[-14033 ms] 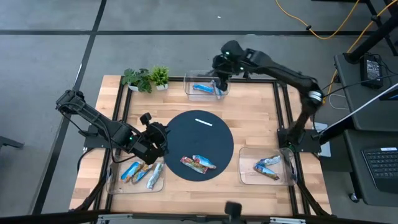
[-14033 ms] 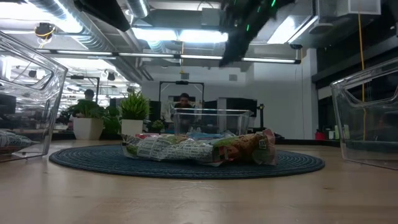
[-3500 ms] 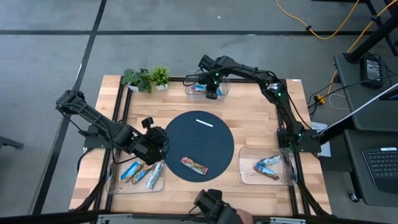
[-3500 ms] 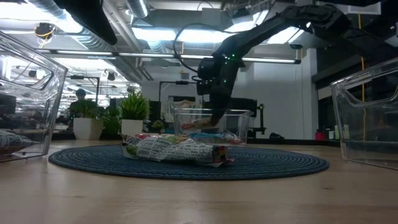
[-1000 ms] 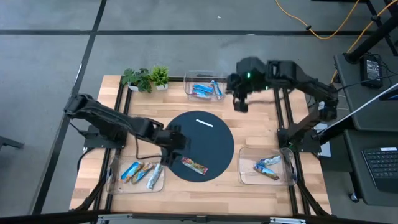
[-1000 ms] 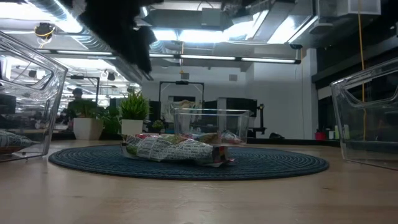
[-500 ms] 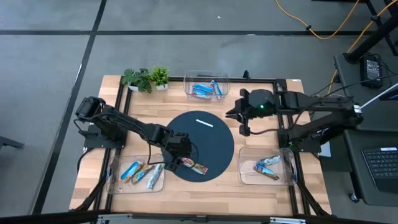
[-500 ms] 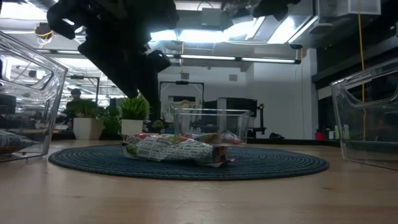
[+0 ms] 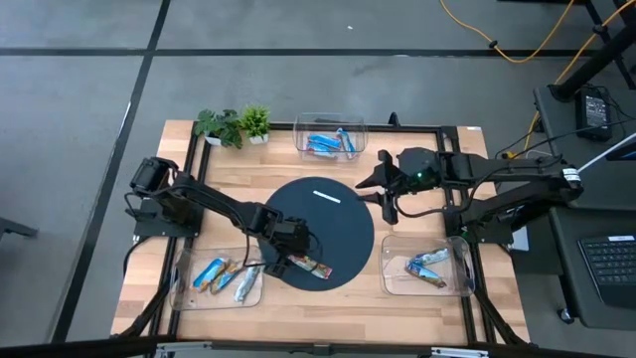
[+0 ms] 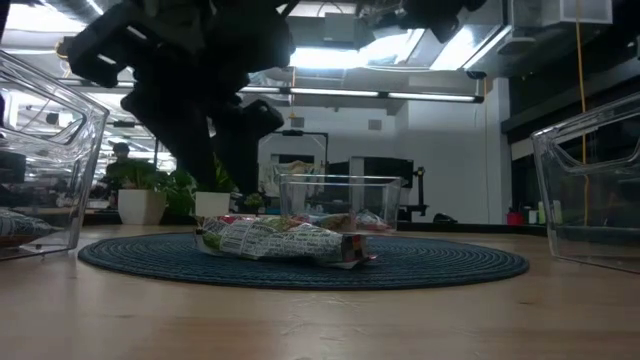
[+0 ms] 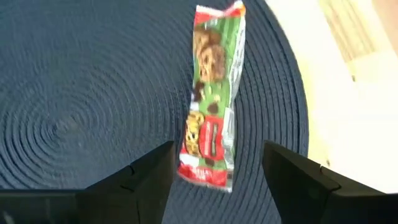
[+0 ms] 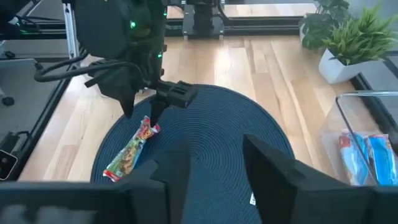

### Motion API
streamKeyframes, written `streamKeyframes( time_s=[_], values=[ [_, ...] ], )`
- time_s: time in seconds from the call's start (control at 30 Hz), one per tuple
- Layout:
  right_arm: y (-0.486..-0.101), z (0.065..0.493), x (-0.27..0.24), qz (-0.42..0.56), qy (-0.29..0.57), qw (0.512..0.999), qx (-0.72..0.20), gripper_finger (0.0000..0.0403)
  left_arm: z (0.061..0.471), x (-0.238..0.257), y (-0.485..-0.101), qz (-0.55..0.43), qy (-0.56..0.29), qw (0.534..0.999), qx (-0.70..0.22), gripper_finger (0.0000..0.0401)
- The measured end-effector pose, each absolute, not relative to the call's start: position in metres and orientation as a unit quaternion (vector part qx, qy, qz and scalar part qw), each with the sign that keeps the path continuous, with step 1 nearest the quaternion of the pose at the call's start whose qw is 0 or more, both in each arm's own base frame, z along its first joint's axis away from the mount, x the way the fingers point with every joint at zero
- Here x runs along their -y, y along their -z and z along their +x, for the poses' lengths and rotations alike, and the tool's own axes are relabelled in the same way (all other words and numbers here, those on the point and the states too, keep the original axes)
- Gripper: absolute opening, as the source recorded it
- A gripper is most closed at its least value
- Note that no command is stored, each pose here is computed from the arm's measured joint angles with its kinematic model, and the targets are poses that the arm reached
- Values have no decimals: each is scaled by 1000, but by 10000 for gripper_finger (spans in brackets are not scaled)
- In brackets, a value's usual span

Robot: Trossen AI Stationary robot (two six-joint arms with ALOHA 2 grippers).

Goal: Pick and place Granola Bars by type
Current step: Put the red granola bar into the top transparent bin

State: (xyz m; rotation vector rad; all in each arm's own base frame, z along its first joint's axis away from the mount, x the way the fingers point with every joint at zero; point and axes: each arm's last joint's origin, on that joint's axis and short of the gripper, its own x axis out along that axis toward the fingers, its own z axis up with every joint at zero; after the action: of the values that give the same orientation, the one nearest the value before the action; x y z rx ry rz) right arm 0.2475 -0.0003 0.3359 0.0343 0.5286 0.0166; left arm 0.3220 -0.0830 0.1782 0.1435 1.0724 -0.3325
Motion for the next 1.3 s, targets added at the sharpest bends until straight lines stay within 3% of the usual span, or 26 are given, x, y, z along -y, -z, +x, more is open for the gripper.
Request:
streamKeyframes(
  time_s=[0.2, 0.6, 1.13, 1.3],
  values=[
    [-336, 248, 0, 15, -9, 965, -261, 185, 327, 84, -168, 80, 156, 841, -512, 231],
    [-336, 248, 0, 0, -13, 965, -262, 189, 332, 74, -142, 65, 140, 819, -552, 219],
    [-335, 247, 1, 1, -8, 965, -263, 189, 332, 73, -143, 33, 134, 819, -557, 50],
    [-335, 247, 1, 0, -8, 965, -263, 189, 327, 68, -161, 36, 126, 819, -559, 9]
  ],
)
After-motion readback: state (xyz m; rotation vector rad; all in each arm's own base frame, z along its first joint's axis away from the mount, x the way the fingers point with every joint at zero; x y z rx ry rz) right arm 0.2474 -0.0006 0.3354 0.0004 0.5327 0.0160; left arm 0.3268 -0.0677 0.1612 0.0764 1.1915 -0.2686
